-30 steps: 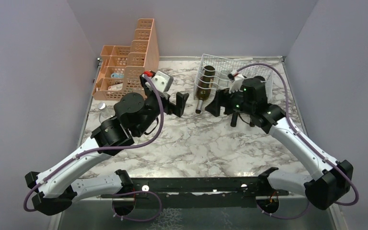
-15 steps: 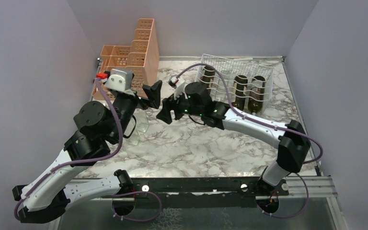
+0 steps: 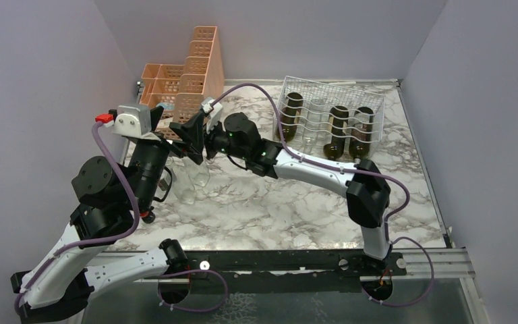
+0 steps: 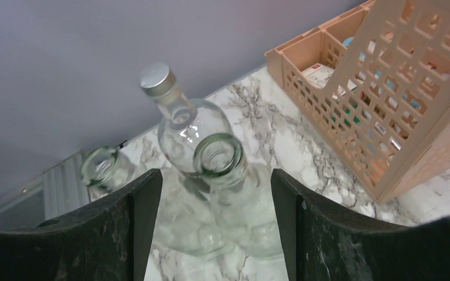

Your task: Put the wine bottle on the wine rack

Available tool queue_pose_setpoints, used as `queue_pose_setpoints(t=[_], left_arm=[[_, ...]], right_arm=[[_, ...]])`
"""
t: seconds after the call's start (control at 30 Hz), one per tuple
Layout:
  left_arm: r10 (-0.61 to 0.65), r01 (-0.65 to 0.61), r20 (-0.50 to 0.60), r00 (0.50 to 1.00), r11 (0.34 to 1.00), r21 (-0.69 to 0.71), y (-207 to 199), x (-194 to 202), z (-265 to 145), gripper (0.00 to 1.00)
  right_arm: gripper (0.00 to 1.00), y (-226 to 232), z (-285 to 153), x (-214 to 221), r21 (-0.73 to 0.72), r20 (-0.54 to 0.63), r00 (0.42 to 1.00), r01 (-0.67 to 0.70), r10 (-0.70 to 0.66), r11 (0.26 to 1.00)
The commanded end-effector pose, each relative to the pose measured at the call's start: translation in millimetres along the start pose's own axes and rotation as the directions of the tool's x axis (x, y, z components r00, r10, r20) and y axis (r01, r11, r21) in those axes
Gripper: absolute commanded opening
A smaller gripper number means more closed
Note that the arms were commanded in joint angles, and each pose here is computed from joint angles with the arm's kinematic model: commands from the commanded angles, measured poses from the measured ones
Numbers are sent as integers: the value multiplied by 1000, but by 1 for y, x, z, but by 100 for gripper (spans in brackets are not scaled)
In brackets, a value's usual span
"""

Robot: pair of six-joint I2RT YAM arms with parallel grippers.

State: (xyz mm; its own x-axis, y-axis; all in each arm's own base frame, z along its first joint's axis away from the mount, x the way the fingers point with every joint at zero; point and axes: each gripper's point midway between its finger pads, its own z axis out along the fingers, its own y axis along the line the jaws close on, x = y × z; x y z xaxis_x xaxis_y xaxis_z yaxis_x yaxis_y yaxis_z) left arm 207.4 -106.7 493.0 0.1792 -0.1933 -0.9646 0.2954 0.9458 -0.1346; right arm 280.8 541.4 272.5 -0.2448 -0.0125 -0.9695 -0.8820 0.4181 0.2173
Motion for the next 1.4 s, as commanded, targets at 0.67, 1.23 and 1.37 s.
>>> queue_pose_setpoints(t=[0.67, 1.23, 1.37], left_arm=[[17, -17, -21, 1000, 1000, -8, 5, 4, -4, 99], [-44, 71, -236, 971, 992, 106, -38, 122, -3, 99], [-6, 76, -324, 946, 976, 204, -59, 186, -11, 99]], right_arm=[[17, -17, 12, -22, 142, 147, 948, 261, -281, 955], [3, -50, -162, -31, 423, 141, 980, 67, -139, 904], [3, -59, -201, -27, 493, 146, 986, 1, -84, 870]])
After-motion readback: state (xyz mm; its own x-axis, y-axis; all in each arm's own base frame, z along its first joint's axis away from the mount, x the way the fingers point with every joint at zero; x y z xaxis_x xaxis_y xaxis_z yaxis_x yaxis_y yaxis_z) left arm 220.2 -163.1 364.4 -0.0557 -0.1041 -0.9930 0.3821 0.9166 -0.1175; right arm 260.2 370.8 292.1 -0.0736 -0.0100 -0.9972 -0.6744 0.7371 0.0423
